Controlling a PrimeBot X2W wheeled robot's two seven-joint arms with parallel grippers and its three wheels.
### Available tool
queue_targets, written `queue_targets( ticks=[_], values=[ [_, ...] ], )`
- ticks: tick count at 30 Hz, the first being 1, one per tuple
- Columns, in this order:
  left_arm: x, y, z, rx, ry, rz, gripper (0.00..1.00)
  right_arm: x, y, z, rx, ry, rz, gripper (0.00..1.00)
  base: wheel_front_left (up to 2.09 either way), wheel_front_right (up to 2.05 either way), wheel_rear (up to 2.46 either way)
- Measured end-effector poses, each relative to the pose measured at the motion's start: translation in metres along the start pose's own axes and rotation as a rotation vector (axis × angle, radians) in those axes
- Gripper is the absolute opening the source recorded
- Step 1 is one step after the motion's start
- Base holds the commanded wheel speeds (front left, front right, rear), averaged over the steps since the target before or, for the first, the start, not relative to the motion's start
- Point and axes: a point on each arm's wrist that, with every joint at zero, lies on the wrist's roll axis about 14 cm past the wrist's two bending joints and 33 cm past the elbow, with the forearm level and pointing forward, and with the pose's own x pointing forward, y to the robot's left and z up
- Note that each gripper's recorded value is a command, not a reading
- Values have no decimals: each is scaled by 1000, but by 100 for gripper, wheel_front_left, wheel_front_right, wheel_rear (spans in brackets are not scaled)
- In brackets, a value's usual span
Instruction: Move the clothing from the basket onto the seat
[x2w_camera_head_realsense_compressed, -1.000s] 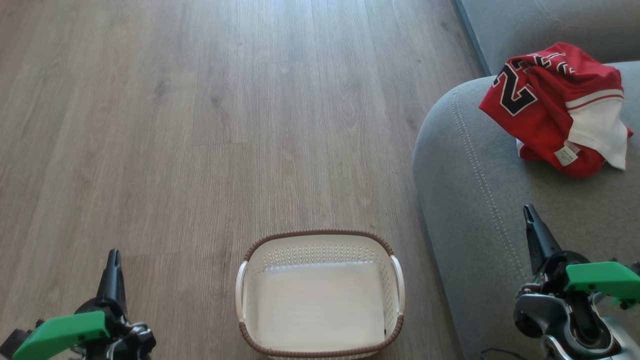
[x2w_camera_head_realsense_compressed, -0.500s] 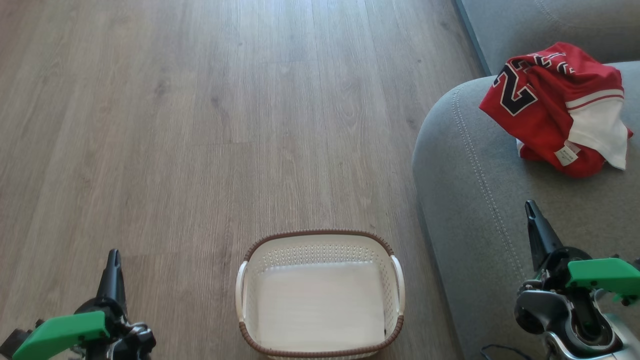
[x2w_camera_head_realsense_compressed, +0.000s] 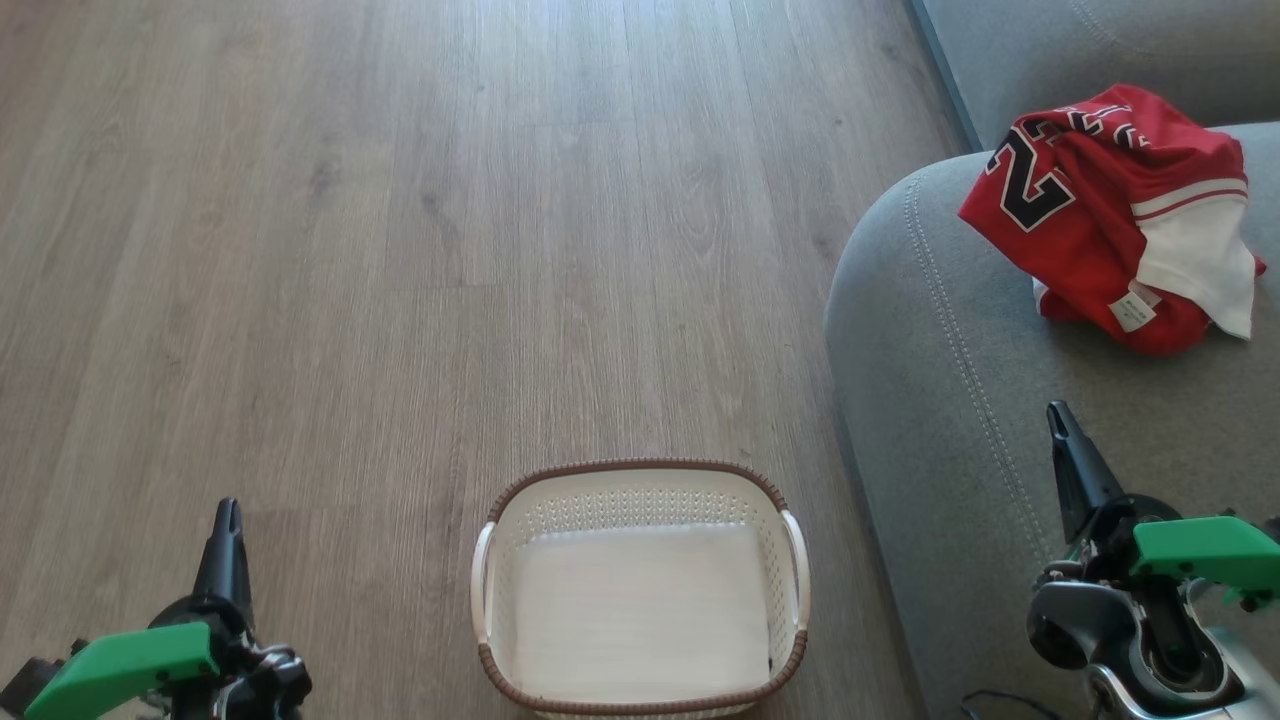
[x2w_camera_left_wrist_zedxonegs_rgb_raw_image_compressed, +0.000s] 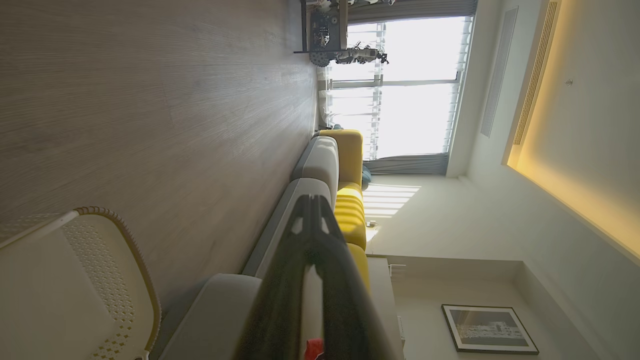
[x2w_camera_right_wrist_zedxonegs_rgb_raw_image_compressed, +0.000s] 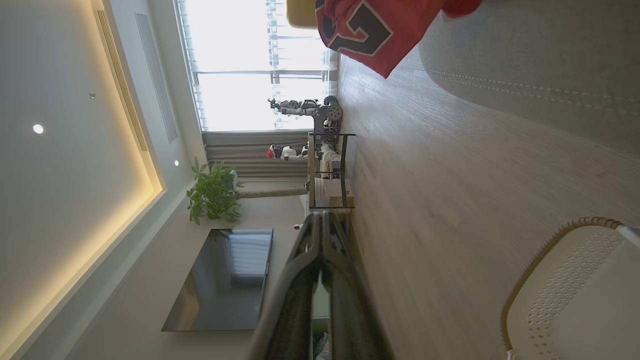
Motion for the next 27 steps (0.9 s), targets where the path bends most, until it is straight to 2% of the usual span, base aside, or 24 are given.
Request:
queue_targets(
  ticks=[27],
  values=[
    [0, 0, 0, 0, -1, 0, 0, 0, 0, 0, 0, -3, -1, 0, 0, 0, 0]
  ],
)
